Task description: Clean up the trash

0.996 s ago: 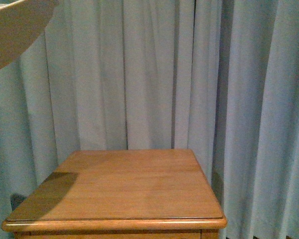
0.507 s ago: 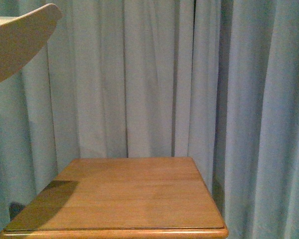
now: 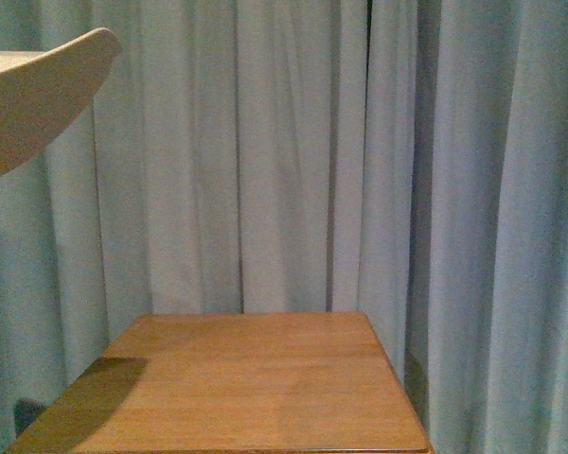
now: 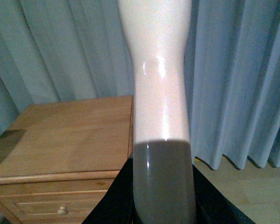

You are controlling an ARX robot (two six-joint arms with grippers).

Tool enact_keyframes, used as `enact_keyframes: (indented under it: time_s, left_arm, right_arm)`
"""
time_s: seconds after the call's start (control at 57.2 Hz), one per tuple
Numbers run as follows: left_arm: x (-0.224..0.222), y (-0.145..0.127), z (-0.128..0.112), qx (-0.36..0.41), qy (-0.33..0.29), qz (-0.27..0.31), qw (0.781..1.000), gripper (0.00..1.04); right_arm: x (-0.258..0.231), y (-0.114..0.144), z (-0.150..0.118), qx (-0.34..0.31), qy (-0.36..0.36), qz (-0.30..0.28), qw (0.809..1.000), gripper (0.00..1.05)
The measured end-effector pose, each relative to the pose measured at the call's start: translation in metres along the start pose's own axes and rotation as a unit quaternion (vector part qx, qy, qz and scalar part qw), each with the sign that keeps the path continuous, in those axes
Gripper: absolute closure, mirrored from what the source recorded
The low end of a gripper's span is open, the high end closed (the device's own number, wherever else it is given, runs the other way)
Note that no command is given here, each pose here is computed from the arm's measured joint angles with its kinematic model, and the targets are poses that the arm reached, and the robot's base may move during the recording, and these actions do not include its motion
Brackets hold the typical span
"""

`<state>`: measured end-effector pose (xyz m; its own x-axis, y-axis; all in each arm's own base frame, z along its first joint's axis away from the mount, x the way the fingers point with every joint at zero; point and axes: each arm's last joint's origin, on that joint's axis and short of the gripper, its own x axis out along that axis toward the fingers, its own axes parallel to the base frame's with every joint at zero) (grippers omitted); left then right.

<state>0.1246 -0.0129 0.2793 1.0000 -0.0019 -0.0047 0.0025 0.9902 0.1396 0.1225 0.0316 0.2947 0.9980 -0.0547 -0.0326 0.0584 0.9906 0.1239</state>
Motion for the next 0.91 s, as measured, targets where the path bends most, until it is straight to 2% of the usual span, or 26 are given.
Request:
enact_keyframes:
  time_s: [0.909]
  left_arm:
    - [0.0007,0.0001,-0.0013,-0.001,0.003,0.001,1.0,0.77]
  right_arm:
    - [-0.0007,-0.0008,0.0001,0.002,-0.003,-0.001,1.0,0.85]
